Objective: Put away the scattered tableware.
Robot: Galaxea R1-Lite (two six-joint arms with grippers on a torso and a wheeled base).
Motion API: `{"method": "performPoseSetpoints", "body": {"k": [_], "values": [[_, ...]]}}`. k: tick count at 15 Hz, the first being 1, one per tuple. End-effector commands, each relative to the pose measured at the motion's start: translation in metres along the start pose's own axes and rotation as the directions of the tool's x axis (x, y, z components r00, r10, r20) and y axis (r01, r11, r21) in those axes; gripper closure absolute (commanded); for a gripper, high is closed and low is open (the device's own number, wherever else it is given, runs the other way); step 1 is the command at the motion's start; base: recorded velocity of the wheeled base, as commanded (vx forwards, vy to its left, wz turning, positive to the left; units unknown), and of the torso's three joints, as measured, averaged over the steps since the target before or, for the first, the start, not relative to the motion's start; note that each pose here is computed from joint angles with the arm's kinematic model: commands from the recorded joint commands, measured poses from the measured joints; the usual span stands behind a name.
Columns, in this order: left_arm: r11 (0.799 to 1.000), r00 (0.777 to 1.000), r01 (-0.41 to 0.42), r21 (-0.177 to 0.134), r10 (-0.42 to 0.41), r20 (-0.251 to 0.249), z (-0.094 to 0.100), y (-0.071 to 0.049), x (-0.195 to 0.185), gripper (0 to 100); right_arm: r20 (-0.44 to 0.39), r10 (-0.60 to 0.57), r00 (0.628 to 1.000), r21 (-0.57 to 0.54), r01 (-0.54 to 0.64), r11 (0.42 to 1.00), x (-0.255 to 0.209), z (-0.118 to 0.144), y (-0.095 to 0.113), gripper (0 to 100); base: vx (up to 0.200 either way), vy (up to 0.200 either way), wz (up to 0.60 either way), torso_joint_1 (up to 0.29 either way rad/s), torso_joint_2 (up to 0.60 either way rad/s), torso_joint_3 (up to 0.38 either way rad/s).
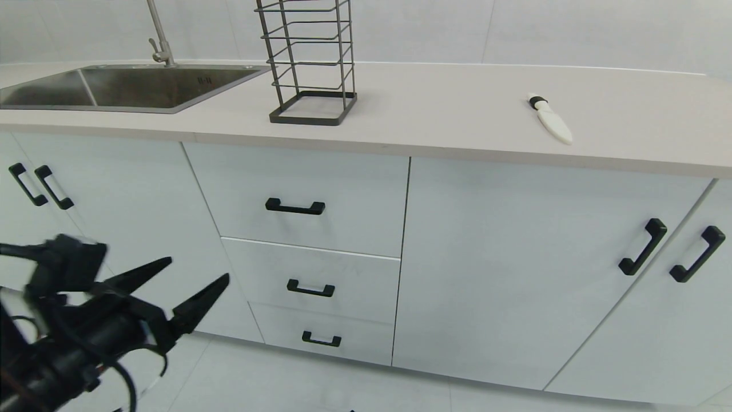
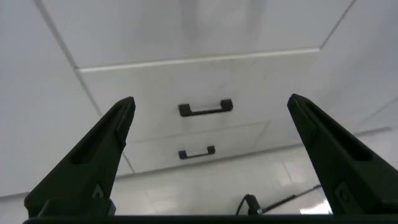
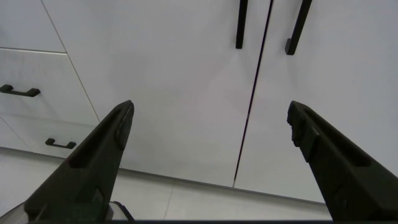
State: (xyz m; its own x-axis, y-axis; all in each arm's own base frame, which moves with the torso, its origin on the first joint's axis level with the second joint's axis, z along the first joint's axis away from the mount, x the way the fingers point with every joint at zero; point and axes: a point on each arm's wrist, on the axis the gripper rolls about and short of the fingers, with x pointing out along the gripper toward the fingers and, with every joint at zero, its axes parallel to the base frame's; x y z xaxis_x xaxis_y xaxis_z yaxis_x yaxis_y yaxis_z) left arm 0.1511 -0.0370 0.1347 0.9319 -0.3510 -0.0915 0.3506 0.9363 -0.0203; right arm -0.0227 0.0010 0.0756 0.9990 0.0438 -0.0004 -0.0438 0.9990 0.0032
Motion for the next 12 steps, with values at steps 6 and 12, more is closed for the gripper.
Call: {"method": "performPoseSetpoints", "body": {"k": [6, 12], "values": [[0.975, 0.979, -0.162, 0.153, 0.14, 0.146, -0.027, -0.018, -0.141, 0, -0.001, 0.001, 1.0, 0.0, -0.001, 1.0, 0.0, 0.0, 0.0, 0, 0.0, 0.0, 0.0, 0.0, 0.0, 0.0], [0.969, 0.975, -0.214, 0.122, 0.205, 0.085, -0.067, -0.025, -0.164, 0, -0.001, 0.001, 1.0, 0.0, -0.001, 1.0, 0.0, 0.0, 0.0, 0, 0.0, 0.0, 0.0, 0.0, 0.0, 0.0]]}}
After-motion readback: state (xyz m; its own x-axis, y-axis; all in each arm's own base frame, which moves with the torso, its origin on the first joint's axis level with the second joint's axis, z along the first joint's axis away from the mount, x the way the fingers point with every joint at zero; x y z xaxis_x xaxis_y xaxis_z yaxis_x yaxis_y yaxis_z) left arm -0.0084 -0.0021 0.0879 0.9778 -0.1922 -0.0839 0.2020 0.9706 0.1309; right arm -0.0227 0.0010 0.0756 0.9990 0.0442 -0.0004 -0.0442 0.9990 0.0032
